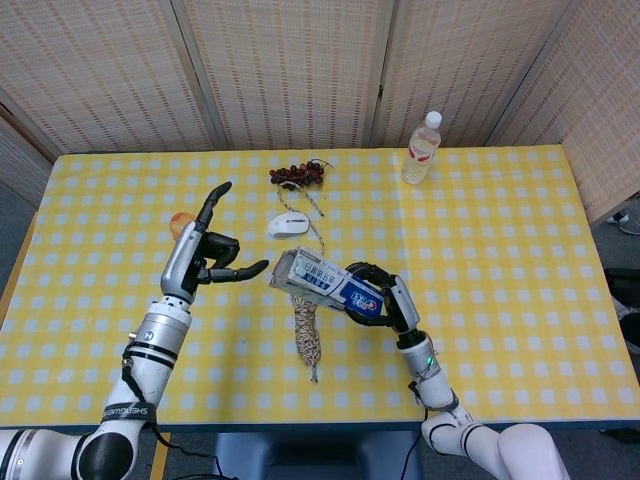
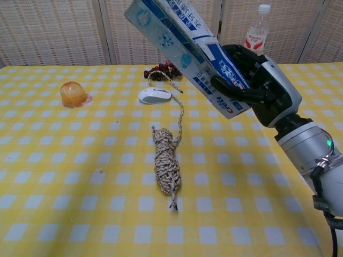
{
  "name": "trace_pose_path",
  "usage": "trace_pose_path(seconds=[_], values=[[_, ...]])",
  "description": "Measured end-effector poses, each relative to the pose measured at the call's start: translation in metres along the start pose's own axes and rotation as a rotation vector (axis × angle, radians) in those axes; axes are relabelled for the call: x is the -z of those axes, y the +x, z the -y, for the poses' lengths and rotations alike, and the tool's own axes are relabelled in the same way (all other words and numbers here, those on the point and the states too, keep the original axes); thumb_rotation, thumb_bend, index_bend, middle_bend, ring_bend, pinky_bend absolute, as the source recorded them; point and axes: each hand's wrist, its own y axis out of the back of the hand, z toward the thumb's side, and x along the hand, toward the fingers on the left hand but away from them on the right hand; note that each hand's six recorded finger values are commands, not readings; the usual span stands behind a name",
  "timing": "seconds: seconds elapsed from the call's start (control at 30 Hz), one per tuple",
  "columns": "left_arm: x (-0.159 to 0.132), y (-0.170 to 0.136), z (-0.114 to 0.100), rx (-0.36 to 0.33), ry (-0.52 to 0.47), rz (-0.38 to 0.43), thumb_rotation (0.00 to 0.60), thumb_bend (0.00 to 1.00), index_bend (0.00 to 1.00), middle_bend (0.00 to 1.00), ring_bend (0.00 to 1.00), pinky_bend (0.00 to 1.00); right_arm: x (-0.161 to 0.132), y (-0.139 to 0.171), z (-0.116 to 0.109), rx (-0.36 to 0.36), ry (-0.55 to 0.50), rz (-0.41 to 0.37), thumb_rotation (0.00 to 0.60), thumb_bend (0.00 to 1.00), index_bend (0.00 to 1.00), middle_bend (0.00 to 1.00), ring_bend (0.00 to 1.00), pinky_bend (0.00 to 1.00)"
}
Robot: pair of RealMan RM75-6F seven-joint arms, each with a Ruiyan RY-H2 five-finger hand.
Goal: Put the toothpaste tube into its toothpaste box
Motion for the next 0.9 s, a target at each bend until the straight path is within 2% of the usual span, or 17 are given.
trace_pose_path(seconds=[0.07,0.1,0.13,0.17,0.23,0.27,0.33,0.43,0.53,0.67,0.9], values=[[-0.002,-0.001,-0.006,-0.018,0.062,0.038,0.600,0.12,0.01,0.89,0.86,1.00,-0.003,0.004,-0.012,0.007,0.038,-0.003,0.600,0.29,0.52,0.42,0.49,0.55],[-0.003,-0.002,-0.008,-0.026,0.094,0.058,0.600,0.13,0.03,0.82,0.79,0.96,-0.004,0.007,-0.018,0.010,0.059,-0.002,0.600,0.29,0.52,0.42,0.49,0.55],[-0.004,-0.003,-0.011,-0.036,0.139,0.087,0.600,0.12,0.07,0.72,0.68,0.87,-0.005,0.009,-0.024,0.012,0.080,-0.002,0.600,0.29,0.52,0.42,0.49,0.55],[-0.005,-0.004,-0.013,-0.043,0.176,0.110,0.600,0.12,0.12,0.61,0.55,0.75,-0.007,0.012,-0.031,0.015,0.108,0.000,0.600,0.29,0.52,0.42,0.49,0.55],[-0.005,-0.007,-0.018,-0.057,0.272,0.163,0.600,0.12,0.18,0.44,0.36,0.48,-0.010,0.016,-0.043,0.018,0.150,0.004,0.600,0.29,0.52,0.42,0.49,0.55],[-0.003,-0.008,-0.019,-0.061,0.320,0.182,0.600,0.12,0.20,0.38,0.30,0.35,-0.012,0.018,-0.050,0.017,0.180,0.008,0.600,0.29,0.52,0.42,0.49,0.55],[0.007,-0.011,-0.025,-0.068,0.446,0.210,0.600,0.12,0.20,0.34,0.25,0.23,-0.016,0.022,-0.061,0.014,0.231,0.014,0.600,0.29,0.52,0.42,0.49,0.55],[0.034,-0.013,-0.037,-0.074,0.610,0.194,0.600,0.12,0.19,0.32,0.22,0.20,-0.022,0.029,-0.077,0.000,0.315,0.031,0.600,0.29,0.52,0.42,0.49,0.55],[0.052,-0.014,-0.050,-0.088,0.691,0.173,0.600,0.12,0.18,0.31,0.22,0.18,-0.026,0.038,-0.091,-0.019,0.383,0.065,0.600,0.29,0.52,0.42,0.49,0.55],[0.064,-0.014,-0.054,-0.088,0.706,0.157,0.600,0.12,0.17,0.31,0.22,0.17,-0.024,0.058,-0.109,-0.045,0.464,0.147,0.600,0.29,0.52,0.42,0.49,0.55],[0.070,-0.014,-0.052,-0.081,0.721,0.148,0.600,0.12,0.17,0.31,0.22,0.17,-0.014,0.083,-0.129,-0.031,0.511,0.228,0.600,0.29,0.52,0.42,0.49,0.55]])
